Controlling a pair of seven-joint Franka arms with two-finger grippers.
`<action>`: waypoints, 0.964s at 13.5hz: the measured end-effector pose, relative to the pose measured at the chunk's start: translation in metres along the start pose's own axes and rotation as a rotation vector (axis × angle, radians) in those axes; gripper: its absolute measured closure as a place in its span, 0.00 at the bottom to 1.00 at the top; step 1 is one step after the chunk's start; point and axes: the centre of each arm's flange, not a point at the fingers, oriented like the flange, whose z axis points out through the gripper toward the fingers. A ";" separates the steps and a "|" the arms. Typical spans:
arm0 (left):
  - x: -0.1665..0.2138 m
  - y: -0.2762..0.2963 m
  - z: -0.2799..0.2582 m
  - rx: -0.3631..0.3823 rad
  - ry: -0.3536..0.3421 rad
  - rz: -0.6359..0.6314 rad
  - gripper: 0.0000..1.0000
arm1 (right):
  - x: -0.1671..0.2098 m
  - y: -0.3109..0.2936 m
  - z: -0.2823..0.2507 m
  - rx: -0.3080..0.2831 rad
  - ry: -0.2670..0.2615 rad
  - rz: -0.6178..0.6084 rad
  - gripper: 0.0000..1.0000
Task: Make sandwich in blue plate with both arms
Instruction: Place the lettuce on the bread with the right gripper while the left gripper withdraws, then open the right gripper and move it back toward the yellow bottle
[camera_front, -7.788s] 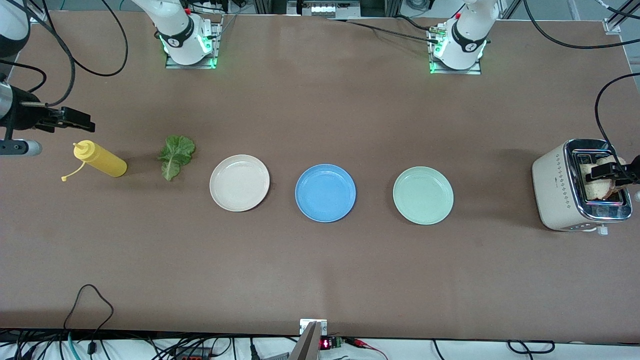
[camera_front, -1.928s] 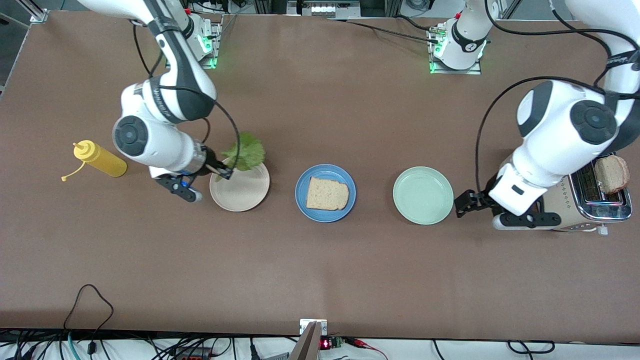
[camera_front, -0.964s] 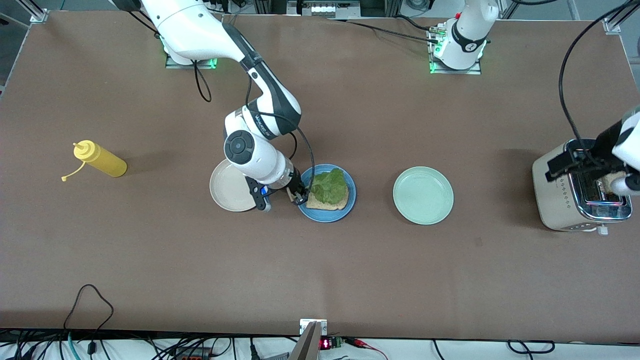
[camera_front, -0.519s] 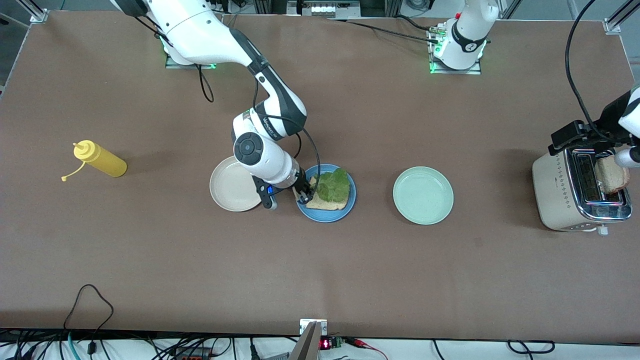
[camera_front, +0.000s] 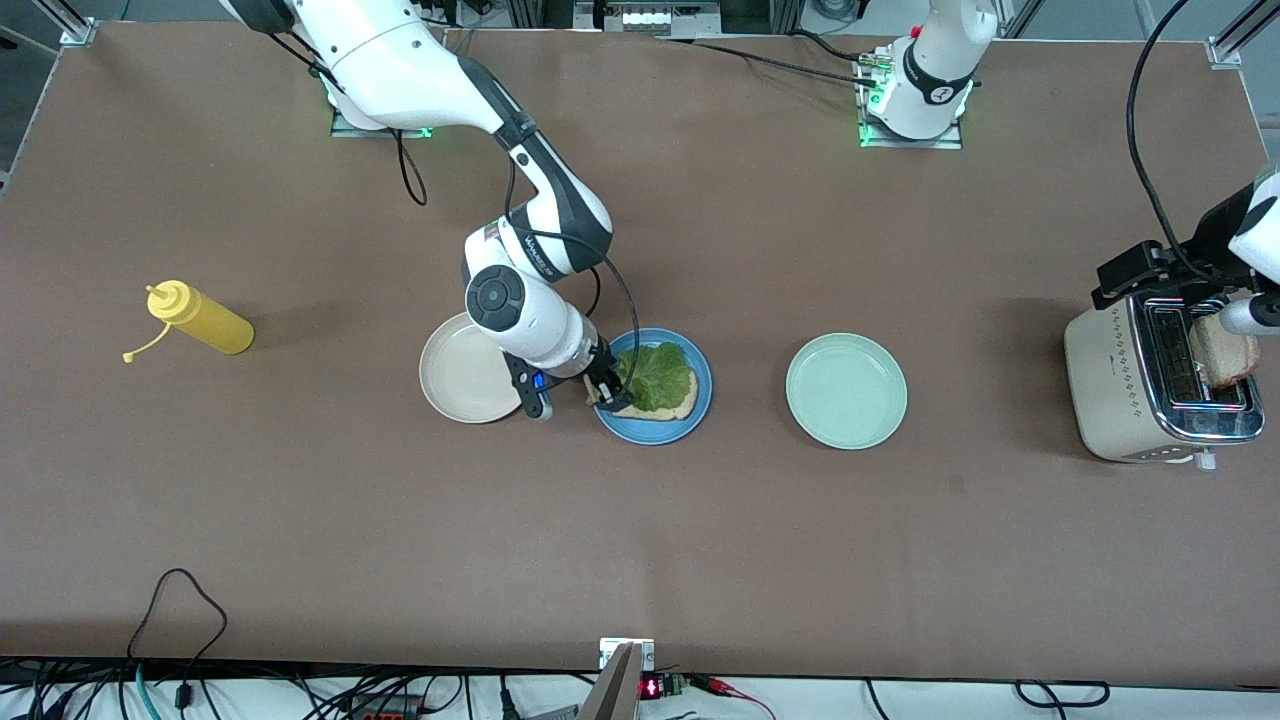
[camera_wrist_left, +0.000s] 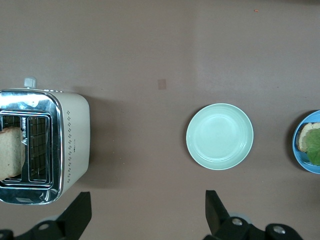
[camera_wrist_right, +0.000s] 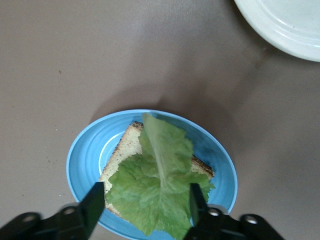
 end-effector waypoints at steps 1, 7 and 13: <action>0.000 0.000 -0.001 0.000 0.001 0.000 0.00 | 0.002 -0.002 -0.002 0.002 0.000 0.002 0.07; -0.001 0.000 -0.001 0.000 -0.002 0.000 0.00 | 0.041 -0.014 -0.077 -0.054 -0.027 -0.173 0.00; -0.002 0.000 0.000 0.000 -0.010 0.000 0.00 | 0.147 0.021 -0.218 -0.202 -0.152 -0.485 0.00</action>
